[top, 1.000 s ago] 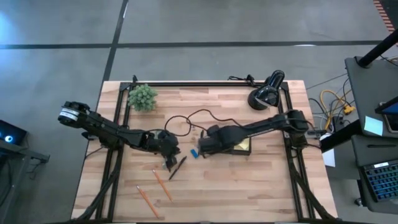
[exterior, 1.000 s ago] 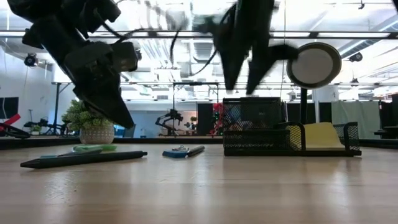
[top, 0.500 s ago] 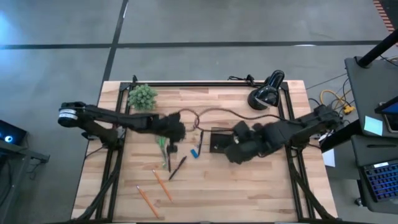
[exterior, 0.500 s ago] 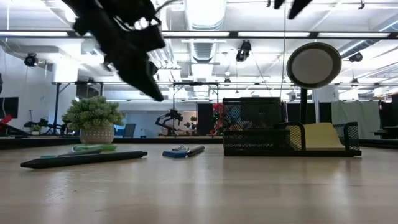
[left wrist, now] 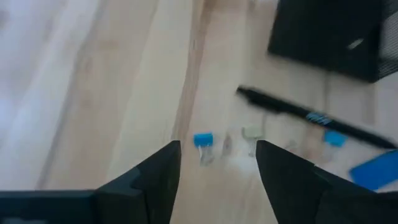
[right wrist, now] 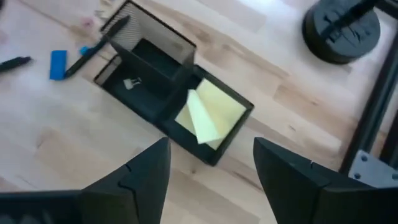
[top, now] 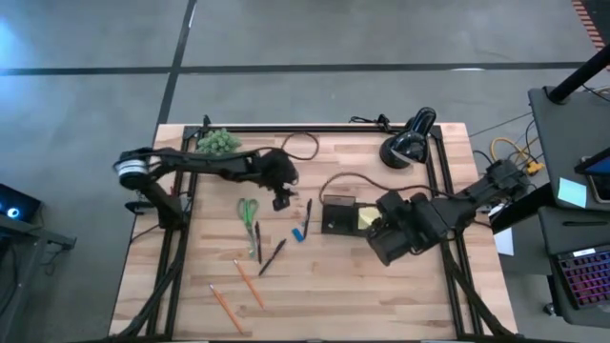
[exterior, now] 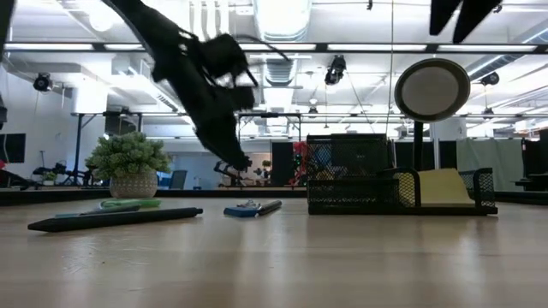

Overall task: Pick and place office supplies into organizer
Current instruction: Put the top blue binder clip into the black mesh organizer

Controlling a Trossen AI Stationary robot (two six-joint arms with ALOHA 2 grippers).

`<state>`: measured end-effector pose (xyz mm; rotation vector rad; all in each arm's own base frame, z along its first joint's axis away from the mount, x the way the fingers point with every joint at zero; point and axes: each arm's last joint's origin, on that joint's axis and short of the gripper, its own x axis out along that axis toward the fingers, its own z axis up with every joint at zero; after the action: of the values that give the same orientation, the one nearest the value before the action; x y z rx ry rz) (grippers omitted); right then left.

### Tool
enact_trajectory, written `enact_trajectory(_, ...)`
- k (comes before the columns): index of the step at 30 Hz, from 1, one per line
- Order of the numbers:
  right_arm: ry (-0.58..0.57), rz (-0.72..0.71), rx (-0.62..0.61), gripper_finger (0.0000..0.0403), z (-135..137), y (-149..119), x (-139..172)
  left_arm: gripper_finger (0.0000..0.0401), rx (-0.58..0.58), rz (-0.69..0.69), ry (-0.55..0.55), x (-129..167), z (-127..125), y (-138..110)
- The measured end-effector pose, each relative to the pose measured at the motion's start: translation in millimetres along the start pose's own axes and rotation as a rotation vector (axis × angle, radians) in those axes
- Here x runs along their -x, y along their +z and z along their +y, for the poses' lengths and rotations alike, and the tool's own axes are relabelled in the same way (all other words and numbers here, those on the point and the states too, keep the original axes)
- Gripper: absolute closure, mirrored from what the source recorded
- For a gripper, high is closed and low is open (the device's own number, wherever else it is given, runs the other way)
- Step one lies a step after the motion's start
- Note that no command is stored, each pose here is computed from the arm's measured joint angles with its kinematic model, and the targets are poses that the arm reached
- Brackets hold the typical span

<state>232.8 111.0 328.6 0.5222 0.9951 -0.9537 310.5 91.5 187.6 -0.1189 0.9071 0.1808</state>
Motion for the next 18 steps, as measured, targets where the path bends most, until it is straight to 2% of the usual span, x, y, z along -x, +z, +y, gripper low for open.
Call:
enact_trajectory(4,-0.022,-0.005,-0.069,0.0182,-9,-3,-6,0.0203,0.0,0.025,0.03,-20,4,11)
enact_trajectory(9,-0.056,-0.012,-0.146,0.0182,-15,-9,-14,0.0203,0.01,0.061,0.037,-31,9,17)
enact_trajectory(13,-0.098,-0.012,-0.167,0.0182,-20,-14,-25,0.0203,0.021,0.18,0.019,-35,8,3)
enact_trajectory(18,-0.136,-0.015,-0.208,0.0182,-28,-19,-34,0.0203,0.019,0.173,0.009,-36,8,1)
